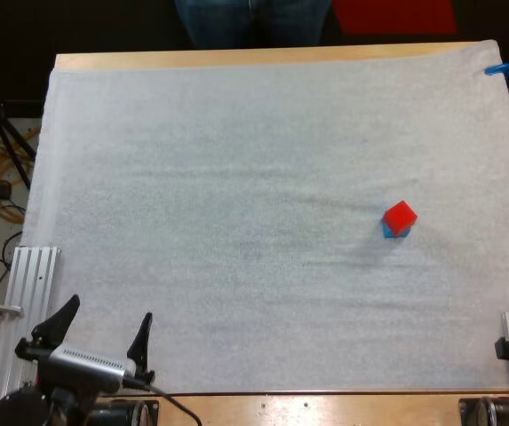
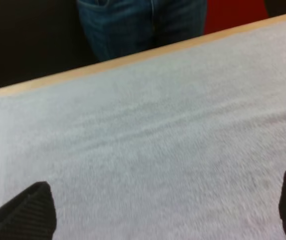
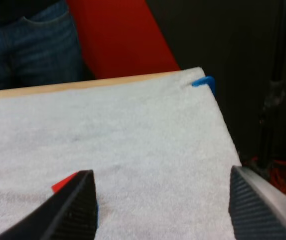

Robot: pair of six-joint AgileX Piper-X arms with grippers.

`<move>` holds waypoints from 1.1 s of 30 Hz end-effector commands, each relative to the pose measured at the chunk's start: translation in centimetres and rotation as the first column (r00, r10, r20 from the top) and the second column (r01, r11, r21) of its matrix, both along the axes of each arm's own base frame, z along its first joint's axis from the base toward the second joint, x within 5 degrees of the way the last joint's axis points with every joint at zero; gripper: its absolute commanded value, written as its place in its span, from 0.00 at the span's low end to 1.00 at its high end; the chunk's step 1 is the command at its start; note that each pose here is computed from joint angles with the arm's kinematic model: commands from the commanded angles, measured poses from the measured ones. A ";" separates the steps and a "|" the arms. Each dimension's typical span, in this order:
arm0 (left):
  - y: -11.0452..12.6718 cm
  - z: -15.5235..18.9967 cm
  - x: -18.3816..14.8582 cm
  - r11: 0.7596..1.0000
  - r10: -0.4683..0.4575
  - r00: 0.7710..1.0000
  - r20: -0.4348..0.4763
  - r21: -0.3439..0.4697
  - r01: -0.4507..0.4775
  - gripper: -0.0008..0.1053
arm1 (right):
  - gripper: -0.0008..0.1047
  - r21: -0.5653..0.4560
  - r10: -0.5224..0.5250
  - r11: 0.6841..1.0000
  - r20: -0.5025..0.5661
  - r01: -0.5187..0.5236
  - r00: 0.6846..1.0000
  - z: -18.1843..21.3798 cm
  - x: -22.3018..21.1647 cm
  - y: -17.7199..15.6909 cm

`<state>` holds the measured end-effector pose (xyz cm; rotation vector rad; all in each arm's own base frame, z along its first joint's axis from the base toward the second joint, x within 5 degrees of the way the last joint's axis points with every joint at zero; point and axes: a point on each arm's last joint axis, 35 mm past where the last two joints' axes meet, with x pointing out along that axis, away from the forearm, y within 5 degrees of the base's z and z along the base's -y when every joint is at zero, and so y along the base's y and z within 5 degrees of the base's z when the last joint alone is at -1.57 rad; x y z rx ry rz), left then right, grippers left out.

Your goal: Stack red cube on blue cube

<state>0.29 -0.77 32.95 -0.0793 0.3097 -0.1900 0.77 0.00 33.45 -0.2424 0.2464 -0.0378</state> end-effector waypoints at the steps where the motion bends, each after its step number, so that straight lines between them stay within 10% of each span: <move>1: 0.0 -0.1 0.8 1.000 0.004 1.000 0.016 0.001 -0.004 0.83 | 0.54 -0.007 0.012 1.000 -0.004 -0.012 1.000 -0.2 0.7 0.0; 33: 0.1 -4.3 3.4 1.000 0.004 0.997 -0.074 -0.003 -0.005 0.83 | 0.54 0.044 0.003 0.999 -0.145 0.003 0.989 -4.6 2.8 -0.2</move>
